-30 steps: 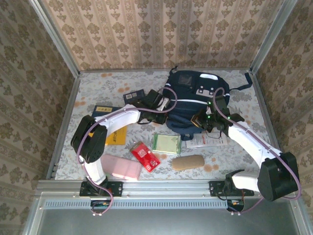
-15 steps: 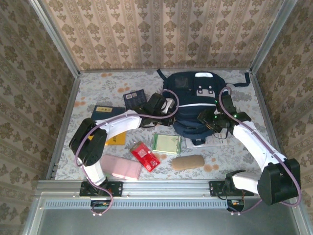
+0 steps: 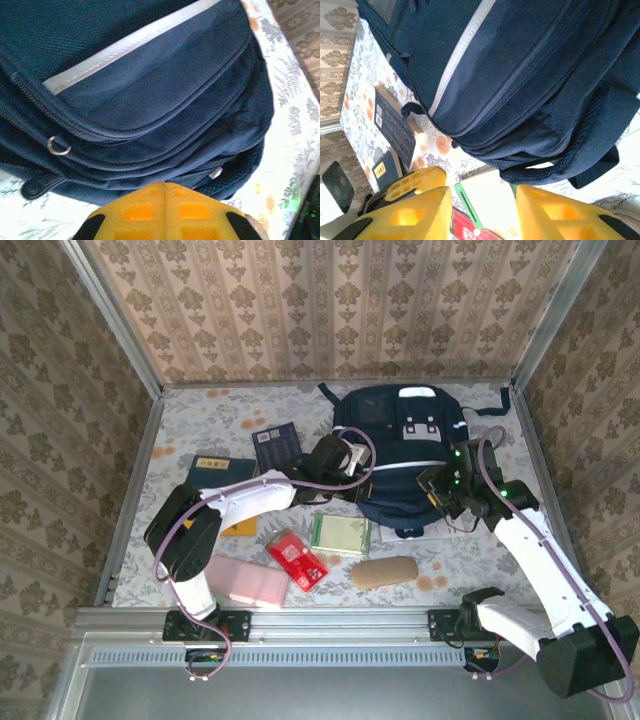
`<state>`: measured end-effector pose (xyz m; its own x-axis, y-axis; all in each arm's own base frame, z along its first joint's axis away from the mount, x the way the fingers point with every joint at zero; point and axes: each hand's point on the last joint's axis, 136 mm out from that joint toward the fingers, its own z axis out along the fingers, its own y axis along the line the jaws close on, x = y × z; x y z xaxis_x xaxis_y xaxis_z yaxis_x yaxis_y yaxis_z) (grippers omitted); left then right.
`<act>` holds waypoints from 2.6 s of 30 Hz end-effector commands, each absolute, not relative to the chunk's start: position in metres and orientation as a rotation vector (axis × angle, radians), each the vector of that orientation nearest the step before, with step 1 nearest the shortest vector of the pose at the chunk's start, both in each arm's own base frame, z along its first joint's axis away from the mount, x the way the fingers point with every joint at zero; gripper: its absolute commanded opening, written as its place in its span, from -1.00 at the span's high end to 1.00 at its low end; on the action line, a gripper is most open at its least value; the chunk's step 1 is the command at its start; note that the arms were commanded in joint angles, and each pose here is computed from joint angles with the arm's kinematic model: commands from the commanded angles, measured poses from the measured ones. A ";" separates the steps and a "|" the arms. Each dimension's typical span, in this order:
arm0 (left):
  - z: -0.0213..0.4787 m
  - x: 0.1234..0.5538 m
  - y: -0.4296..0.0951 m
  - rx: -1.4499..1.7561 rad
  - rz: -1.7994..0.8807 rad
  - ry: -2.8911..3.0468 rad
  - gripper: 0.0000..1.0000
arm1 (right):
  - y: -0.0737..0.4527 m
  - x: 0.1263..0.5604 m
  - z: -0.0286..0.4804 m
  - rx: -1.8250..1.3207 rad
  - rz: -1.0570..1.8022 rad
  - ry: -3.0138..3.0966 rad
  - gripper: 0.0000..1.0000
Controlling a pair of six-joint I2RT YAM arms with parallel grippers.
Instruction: Pack books, pencil case, and school supplies into a backpack
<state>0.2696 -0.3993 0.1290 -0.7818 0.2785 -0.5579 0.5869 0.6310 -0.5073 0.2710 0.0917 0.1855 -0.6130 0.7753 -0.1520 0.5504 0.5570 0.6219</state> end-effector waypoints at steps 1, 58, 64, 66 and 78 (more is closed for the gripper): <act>0.133 0.283 -0.376 0.703 -0.780 2.441 0.70 | 0.115 0.282 0.181 0.943 0.740 2.428 0.20; 0.157 0.300 -0.362 0.858 -0.922 2.355 -0.03 | 0.152 0.332 0.209 -0.504 -0.010 2.221 1.00; 0.171 0.291 -0.385 1.114 -1.033 2.173 -0.08 | 0.153 0.330 0.213 -0.484 0.044 2.215 1.00; 0.170 0.287 -0.391 1.169 -1.077 2.156 -0.08 | 0.153 0.330 0.214 -0.468 0.065 2.213 1.00; 0.147 0.274 -0.414 1.284 -1.102 2.085 -0.10 | 0.148 0.332 0.214 -0.413 0.113 2.216 1.00</act>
